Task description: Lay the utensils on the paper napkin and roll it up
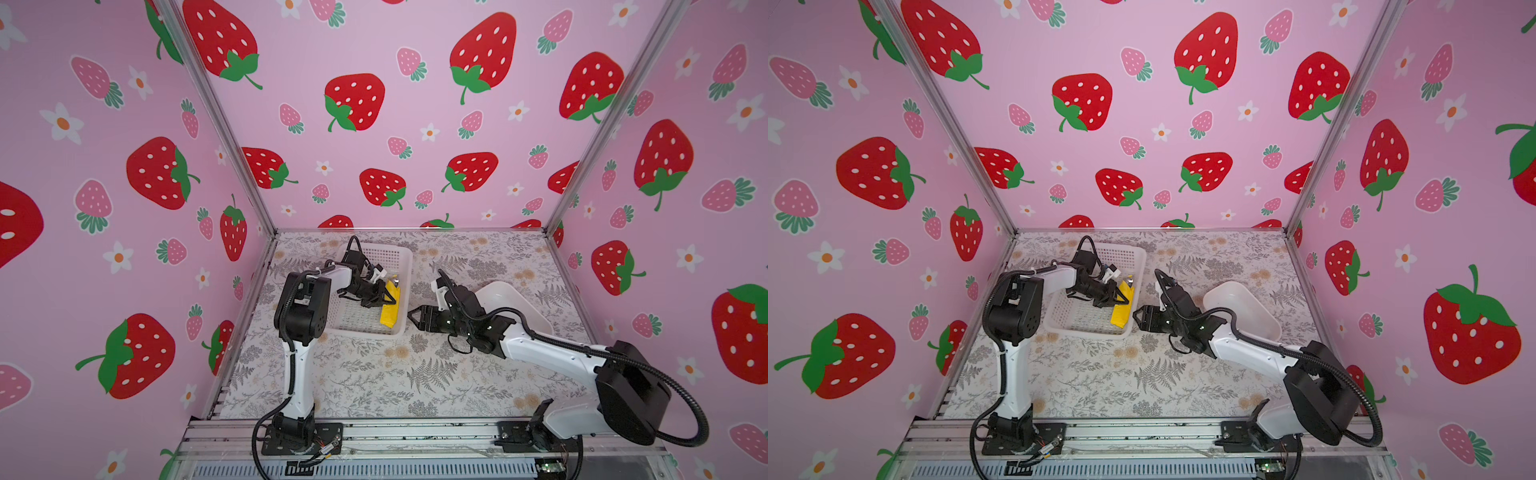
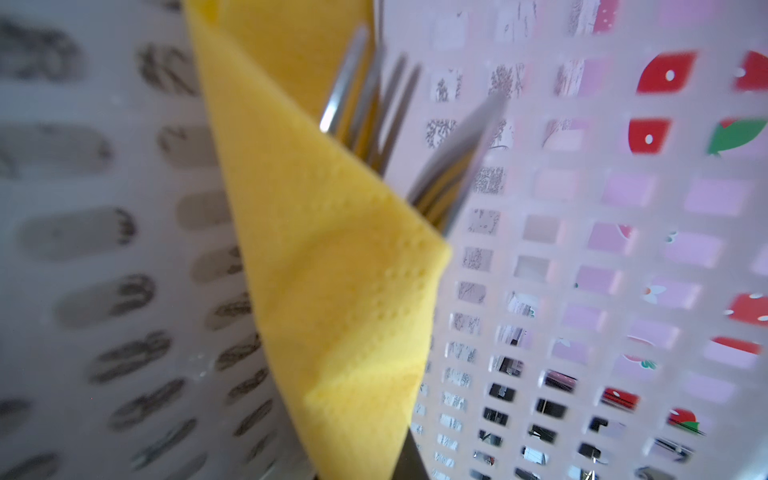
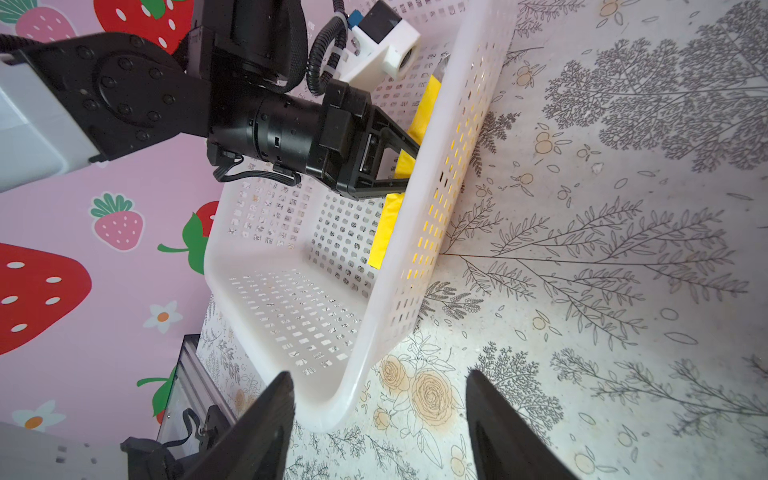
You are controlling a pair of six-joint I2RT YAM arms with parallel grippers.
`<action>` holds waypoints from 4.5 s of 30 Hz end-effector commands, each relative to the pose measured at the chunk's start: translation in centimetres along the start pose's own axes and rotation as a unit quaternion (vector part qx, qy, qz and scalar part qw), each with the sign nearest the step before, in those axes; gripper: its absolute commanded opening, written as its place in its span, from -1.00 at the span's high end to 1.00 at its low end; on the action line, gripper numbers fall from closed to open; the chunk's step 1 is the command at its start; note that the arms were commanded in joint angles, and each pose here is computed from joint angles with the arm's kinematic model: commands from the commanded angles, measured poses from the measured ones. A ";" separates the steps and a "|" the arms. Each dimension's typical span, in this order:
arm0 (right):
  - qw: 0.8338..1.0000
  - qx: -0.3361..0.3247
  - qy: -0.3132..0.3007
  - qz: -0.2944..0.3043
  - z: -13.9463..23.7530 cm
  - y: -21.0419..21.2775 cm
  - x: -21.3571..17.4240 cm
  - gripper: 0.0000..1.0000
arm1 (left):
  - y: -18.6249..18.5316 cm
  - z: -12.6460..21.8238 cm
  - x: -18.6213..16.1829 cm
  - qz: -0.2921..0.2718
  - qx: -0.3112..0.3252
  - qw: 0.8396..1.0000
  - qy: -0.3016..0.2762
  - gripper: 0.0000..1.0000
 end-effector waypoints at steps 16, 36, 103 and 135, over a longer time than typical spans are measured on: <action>1.000 0.007 -0.004 -0.010 0.1 0.2 0.5 -0.34 | 0.0 0.7 0.1 -0.005 0.056 0.998 -0.025 0.38; 1.000 0.009 -0.009 -0.012 0.5 0.2 0.6 -0.34 | -2.4 6.7 0.4 -0.023 0.164 0.977 -0.133 -0.18; 0.872 -0.362 -0.316 0.094 21.2 -9.7 3.8 -0.90 | -5.3 23.3 -13.2 -0.067 0.236 0.838 -0.487 -0.28; 0.800 -0.501 -0.263 0.201 17.5 -26.1 3.4 -0.99 | 5.3 27.8 -9.5 -0.021 0.408 0.669 -0.621 -0.83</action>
Point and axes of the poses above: each gripper's point midway between its finger pads, its own z axis back along the fingers, its own y axis along the line the jaws close on, x = y × z, the point moved 3 cm from there along z, back along the fingers, and after that the axes turned 10 degrees about z, right-handed, at the moved point
